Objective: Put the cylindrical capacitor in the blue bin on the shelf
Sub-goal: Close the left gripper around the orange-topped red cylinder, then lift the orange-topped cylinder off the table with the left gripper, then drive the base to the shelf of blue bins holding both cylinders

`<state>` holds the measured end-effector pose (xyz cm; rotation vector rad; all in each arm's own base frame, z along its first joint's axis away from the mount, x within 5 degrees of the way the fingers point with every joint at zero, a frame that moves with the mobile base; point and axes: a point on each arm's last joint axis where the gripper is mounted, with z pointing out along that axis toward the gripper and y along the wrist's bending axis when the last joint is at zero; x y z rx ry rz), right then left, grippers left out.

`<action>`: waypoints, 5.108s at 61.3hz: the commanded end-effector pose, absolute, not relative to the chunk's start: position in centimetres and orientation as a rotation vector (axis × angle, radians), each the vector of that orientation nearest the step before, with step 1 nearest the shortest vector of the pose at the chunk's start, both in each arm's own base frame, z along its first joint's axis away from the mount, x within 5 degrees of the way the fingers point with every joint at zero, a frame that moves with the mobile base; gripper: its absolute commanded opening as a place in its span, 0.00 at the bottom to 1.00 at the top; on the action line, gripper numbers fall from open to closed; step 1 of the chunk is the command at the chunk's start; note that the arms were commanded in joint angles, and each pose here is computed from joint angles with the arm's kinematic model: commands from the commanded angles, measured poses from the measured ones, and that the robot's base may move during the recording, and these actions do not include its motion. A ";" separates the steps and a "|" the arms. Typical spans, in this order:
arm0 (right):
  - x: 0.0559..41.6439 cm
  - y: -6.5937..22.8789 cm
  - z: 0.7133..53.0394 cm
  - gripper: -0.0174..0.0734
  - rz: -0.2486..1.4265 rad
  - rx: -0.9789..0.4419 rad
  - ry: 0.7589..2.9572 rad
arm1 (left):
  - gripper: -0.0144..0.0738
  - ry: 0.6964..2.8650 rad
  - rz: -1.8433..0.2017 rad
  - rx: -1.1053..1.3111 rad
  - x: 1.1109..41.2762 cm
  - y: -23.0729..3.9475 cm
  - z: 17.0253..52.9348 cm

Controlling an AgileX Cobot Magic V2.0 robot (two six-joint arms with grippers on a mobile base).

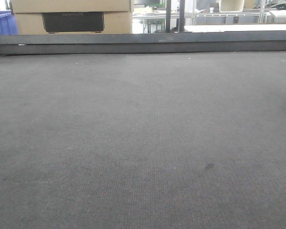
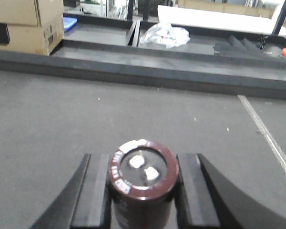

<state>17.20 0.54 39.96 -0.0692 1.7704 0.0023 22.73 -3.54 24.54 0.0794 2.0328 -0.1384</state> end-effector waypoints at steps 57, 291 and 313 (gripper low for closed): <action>17.0 1.2 43.4 0.01 0.121 -0.054 1.875 | 0.04 1.978 -0.020 0.191 16.2 -2.2 47.1; 17.0 1.2 43.3 0.01 0.121 -0.055 1.885 | 0.04 1.968 0.004 0.191 15.5 -2.0 47.3; 17.0 1.2 43.3 0.01 0.121 -0.055 1.885 | 0.04 1.968 0.004 0.191 15.5 -2.0 47.3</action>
